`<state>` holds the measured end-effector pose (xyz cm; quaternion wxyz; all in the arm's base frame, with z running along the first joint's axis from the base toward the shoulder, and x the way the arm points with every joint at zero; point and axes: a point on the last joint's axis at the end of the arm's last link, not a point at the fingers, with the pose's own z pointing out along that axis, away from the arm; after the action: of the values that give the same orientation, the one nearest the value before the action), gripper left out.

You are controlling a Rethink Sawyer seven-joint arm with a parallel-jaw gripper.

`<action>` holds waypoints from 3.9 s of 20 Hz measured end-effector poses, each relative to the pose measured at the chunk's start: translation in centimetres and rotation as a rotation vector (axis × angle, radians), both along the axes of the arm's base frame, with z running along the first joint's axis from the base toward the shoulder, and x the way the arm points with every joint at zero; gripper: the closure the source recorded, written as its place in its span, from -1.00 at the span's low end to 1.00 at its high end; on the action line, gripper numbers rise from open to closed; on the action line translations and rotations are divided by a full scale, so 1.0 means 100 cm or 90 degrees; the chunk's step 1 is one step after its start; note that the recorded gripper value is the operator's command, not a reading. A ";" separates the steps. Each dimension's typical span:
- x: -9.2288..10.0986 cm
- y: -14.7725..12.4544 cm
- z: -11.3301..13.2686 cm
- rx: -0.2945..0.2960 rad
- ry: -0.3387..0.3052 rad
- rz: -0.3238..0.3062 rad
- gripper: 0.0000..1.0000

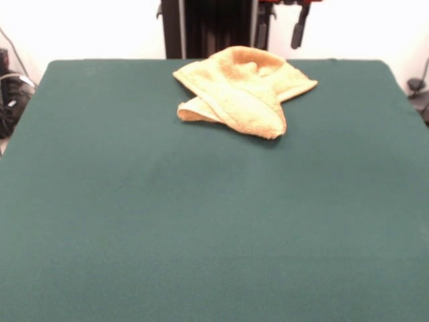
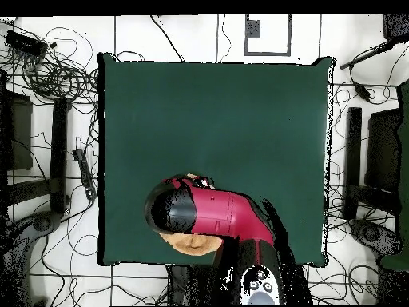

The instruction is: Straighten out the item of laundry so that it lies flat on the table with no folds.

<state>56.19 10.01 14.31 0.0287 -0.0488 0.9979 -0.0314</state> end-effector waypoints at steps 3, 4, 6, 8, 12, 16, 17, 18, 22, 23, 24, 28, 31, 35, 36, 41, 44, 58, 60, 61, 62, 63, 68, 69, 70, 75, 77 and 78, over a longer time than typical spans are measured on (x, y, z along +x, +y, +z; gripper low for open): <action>0.002 0.000 0.001 0.000 -0.002 0.000 -1.00; 0.002 0.000 0.001 0.000 -0.002 0.000 -1.00; 0.002 -0.001 0.000 0.000 -0.002 0.000 -1.00; 0.003 -0.001 0.000 0.000 -0.002 -0.001 -1.00; 0.004 -0.002 -0.009 0.000 0.006 -0.001 -1.00; -0.001 -0.005 -0.030 0.001 0.028 -0.004 -1.00; -0.003 -0.007 -0.038 0.002 0.034 -0.006 -1.00; -0.005 -0.009 -0.044 0.002 0.038 -0.008 -1.00; -0.009 -0.016 -0.067 0.002 0.044 -0.016 -1.00; -0.010 -0.017 -0.073 0.002 0.045 -0.017 -1.00; -0.012 -0.018 -0.080 0.003 0.046 -0.018 -1.00; -0.020 -0.018 -0.104 0.003 0.050 -0.017 -1.00; -0.026 -0.017 -0.121 0.003 0.052 -0.015 -1.00; -0.031 -0.017 -0.133 0.003 0.055 -0.015 -1.00; -0.031 -0.017 -0.134 0.003 0.055 -0.015 -1.00; -0.035 -0.016 -0.142 0.004 0.061 -0.014 -1.00; -0.039 -0.016 -0.146 0.003 0.067 -0.012 -1.00; -0.045 -0.016 -0.164 0.001 0.057 -0.005 -1.00; -0.047 -0.017 -0.169 0.001 0.055 -0.005 -1.00; -0.048 -0.017 -0.171 0.001 0.055 -0.004 -1.00; -0.049 -0.017 -0.173 0.001 0.053 -0.004 -1.00; -0.049 -0.018 -0.174 0.001 0.052 -0.003 -1.00; -0.050 -0.021 -0.175 0.000 0.050 -0.002 -1.00; -0.050 -0.021 -0.175 0.000 0.050 -0.002 -1.00; -0.050 -0.021 -0.175 -0.001 0.050 -0.002 -1.00; -0.050 -0.025 -0.176 0.000 0.050 -0.005 -1.00; -0.050 -0.028 -0.176 -0.001 0.051 -0.004 -1.00; -0.051 -0.030 -0.176 -0.001 0.051 -0.003 -1.00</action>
<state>51.12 7.05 -3.27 -0.0112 -0.0473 0.9984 -0.0301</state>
